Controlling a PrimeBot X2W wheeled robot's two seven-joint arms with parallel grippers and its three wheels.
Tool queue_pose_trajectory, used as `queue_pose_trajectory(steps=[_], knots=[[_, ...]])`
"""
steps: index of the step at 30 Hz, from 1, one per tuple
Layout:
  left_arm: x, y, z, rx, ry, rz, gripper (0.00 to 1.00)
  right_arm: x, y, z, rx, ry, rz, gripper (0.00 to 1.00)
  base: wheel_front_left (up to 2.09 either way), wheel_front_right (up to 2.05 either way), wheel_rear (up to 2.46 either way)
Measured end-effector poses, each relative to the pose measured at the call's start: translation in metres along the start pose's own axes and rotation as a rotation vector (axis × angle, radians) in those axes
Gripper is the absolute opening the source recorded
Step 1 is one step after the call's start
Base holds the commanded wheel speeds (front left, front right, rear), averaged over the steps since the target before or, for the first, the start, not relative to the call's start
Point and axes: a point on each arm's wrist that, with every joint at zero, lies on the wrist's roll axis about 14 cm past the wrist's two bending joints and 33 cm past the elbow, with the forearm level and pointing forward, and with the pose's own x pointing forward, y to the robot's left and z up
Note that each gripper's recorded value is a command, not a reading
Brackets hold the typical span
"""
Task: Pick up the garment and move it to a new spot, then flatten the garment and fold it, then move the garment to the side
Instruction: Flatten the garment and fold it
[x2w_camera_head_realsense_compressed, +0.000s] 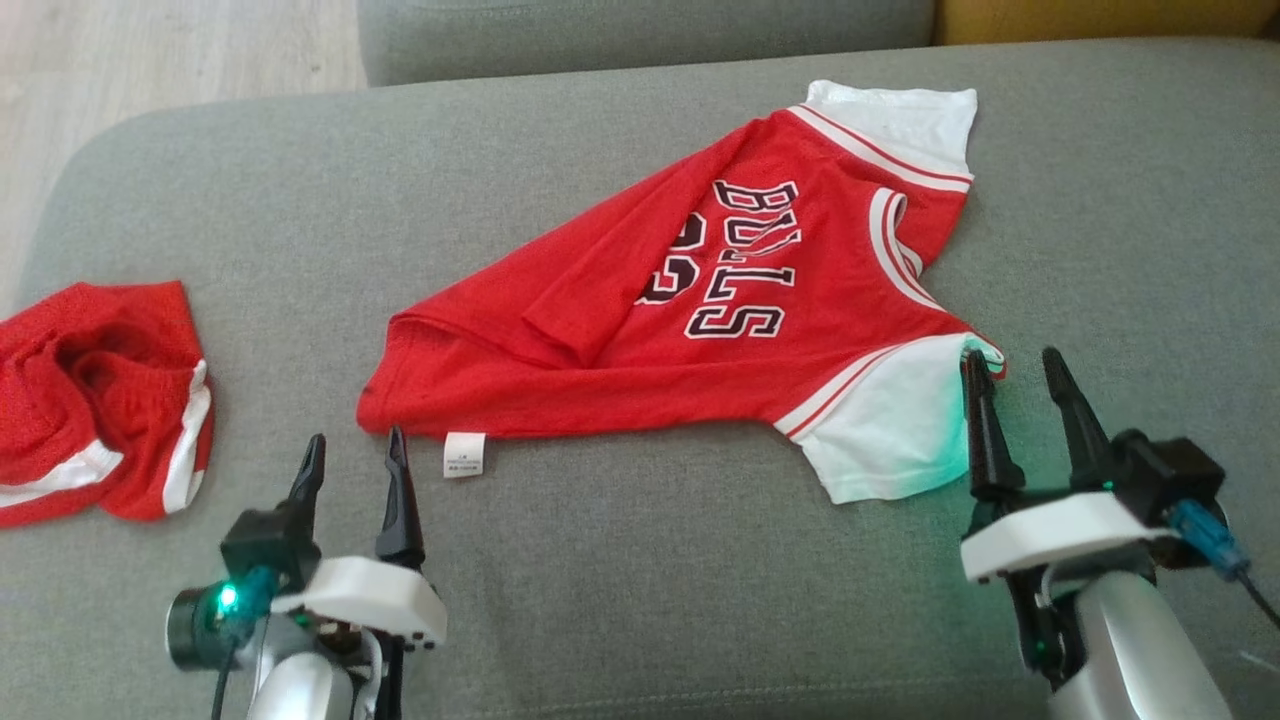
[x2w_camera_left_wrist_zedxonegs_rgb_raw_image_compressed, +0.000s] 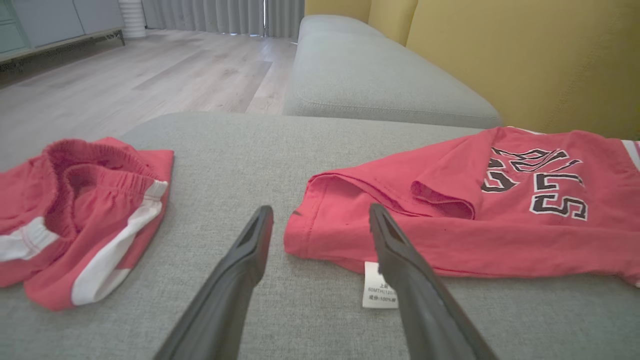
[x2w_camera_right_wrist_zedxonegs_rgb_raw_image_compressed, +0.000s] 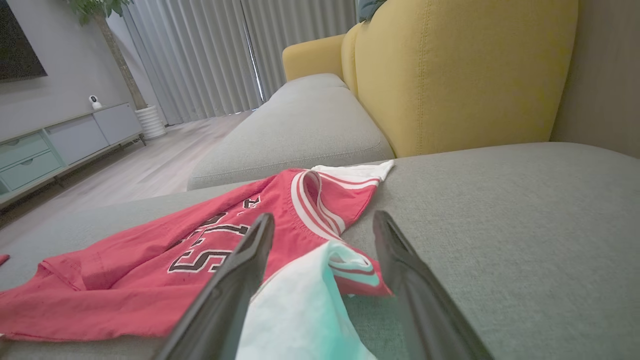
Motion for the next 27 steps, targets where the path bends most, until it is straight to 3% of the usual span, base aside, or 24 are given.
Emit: queue_pose_trajectory(steps=[16,27], knots=[[-0.021,0.010,0.005,0.068,-0.026,0.019,1.00,-0.017,-0.003,0.001,-0.030,-0.003,-0.012,1.00,0.00,0.00,0.00],[-0.023,0.012,-0.001,0.053,-0.007,0.022,1.00,-0.021,-0.001,-0.018,-0.032,0.054,-0.004,1.00,0.00,0.00,0.00]])
